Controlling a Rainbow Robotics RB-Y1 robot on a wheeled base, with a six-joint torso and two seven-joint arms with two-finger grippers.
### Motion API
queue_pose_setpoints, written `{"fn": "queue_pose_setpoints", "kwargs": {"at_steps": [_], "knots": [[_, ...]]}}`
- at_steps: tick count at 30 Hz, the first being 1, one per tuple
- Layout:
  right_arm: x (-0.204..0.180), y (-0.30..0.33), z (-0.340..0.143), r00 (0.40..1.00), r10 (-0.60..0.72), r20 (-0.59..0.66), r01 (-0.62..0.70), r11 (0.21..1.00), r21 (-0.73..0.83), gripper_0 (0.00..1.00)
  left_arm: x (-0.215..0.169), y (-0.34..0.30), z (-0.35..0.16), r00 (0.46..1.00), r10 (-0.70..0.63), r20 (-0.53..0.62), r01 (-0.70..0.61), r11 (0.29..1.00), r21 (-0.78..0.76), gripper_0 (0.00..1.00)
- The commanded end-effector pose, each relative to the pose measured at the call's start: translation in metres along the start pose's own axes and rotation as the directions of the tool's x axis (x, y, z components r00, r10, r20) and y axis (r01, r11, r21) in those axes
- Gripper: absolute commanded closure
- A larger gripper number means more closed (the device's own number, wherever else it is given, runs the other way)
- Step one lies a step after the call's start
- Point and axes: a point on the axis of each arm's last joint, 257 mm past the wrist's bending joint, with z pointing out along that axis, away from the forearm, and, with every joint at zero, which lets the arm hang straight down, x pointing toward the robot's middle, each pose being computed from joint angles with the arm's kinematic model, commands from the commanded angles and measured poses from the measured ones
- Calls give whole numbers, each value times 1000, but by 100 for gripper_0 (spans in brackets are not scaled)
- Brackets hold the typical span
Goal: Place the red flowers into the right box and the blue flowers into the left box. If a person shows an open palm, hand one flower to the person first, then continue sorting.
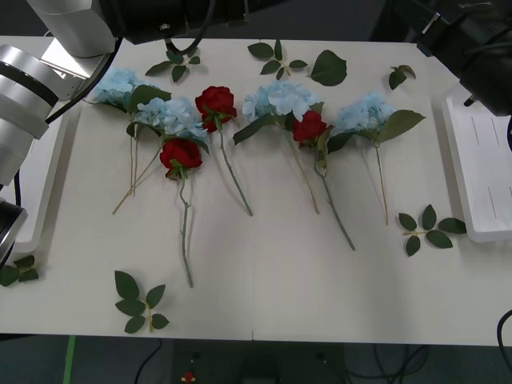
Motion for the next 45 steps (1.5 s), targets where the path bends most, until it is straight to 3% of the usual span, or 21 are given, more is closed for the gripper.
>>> {"fn": "queue_pose_setpoints", "kwargs": {"at_steps": [1,3,12,15,18,21,29,30,33,37,40,45], "knots": [[-4,13,-6,999,-1,-38,-2,997,-72,0,-27,-9,1,997,76,16,-76,997,26,0],[1,15,-15,996,-34,-80,25,994,-107,0,-42,-8,-2,997,80,20,-80,996,24,0],[16,22,-58,941,-211,-265,137,953,-271,0,-74,20,-24,983,-180,-45,176,980,-88,0],[19,27,-68,923,-242,-300,144,938,-315,0,-65,37,-39,955,-275,-108,253,951,-180,0],[19,32,-78,917,-235,-322,117,931,-347,0,-54,57,-66,886,-446,-131,393,869,-302,0],[13,37,-88,918,-224,-328,93,924,-372,0,-48,70,-90,837,-525,-153,431,807,-404,0],[0,45,-137,882,-233,-410,25,891,-452,0,-15,74,-153,606,-780,-159,526,542,-655,0],[2,44,-147,876,-215,-432,-3,893,-449,0,-7,73,-163,543,-830,-123,550,463,-695,0],[5,45,-166,865,-174,-471,-64,893,-446,0,10,73,-180,429,-903,-28,569,295,-767,0],[9,48,-185,844,-158,-512,-108,886,-452,0,43,75,-203,314,-946,84,526,99,-845,0],[12,45,-199,820,-166,-548,-117,888,-444,0,71,77,-217,267,-953,145,474,-2,-881,0],[26,46,-211,770,-229,-595,-85,888,-452,0,116,92,-223,271,-938,216,420,-87,-904,0]]}}
